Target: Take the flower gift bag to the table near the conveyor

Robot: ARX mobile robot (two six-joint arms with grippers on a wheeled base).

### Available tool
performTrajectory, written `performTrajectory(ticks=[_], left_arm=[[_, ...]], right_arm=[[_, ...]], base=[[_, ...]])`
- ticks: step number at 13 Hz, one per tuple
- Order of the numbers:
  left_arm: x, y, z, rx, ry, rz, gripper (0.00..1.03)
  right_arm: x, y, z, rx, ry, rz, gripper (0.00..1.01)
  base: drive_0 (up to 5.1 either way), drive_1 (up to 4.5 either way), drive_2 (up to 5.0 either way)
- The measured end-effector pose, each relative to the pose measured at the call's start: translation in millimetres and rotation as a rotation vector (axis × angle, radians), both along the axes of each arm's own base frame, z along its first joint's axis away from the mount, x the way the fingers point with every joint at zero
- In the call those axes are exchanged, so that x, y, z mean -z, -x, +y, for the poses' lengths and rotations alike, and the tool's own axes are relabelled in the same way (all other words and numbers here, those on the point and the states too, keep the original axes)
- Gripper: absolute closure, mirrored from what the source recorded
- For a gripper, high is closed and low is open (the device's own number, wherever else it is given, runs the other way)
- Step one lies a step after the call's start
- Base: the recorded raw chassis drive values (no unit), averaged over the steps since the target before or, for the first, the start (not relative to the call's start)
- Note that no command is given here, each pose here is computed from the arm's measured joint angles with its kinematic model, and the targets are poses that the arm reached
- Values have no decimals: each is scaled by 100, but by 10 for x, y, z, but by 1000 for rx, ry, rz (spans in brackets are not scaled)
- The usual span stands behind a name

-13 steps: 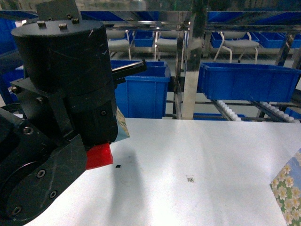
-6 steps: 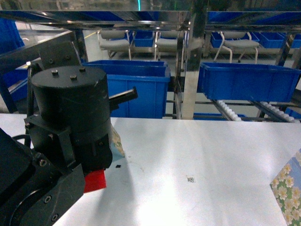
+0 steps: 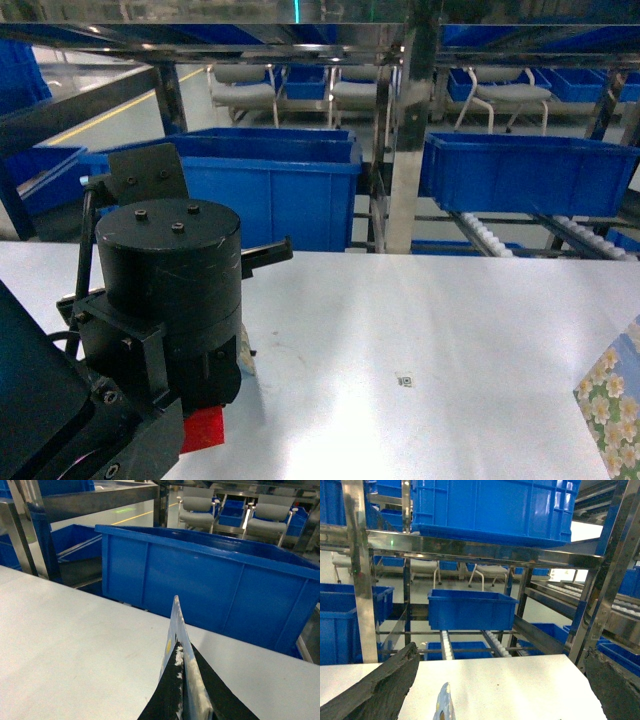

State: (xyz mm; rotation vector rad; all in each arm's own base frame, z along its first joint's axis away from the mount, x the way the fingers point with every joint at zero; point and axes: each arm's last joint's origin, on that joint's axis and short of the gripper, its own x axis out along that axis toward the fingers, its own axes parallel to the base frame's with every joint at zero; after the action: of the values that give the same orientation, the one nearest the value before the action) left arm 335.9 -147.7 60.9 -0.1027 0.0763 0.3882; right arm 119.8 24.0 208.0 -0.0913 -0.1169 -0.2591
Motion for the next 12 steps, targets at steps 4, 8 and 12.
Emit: performTrajectory(ticks=[4,8,12], left_arm=[[43,135,-127,39,-41,31,101],[98,296,-82,65,-98,91,71],[-73,325,9,103,-102,76,7]], right_arm=[[0,0,0,0,0,0,3],[0,0,0,0,0,0,3],[0,0,0,0,0,0,3]], base=[[0,0,0],[0,0,0],[0,0,0]])
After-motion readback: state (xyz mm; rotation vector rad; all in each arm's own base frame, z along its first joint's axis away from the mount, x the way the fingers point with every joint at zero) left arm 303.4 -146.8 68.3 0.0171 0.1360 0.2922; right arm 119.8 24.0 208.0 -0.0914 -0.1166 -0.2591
